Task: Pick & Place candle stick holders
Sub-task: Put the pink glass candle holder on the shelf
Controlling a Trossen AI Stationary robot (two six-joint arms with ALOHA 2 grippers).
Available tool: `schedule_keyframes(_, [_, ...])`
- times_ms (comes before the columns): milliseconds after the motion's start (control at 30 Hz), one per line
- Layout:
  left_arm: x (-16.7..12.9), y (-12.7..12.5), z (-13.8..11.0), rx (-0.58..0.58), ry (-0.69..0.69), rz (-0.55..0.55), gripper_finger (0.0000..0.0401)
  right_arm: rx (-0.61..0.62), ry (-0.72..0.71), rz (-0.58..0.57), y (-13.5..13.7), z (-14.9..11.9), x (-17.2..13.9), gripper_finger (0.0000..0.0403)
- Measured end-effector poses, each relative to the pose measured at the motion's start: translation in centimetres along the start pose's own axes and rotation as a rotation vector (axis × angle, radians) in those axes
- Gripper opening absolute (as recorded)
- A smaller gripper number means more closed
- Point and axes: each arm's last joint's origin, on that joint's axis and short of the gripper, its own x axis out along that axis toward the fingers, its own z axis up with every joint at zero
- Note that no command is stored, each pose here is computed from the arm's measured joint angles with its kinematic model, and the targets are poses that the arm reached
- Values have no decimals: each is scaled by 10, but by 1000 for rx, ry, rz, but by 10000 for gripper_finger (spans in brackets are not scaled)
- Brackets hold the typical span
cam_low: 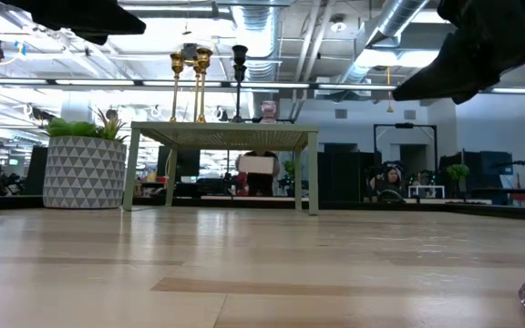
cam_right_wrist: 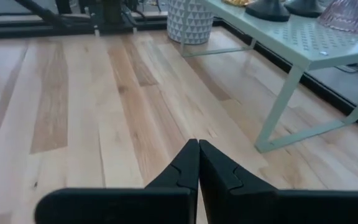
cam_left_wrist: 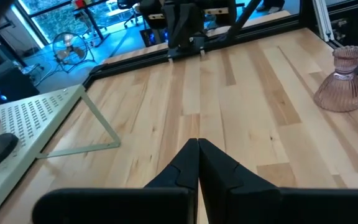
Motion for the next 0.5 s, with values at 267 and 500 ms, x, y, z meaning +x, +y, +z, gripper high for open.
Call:
schedule_keyframes(267, [0,0,1,-7,-6,2,9,16,5,-24,-5,2,5,0])
schedule_keyframes(500, [0,0,1,-8,-7,2,9,15,-18,61,0,5,-11,0])
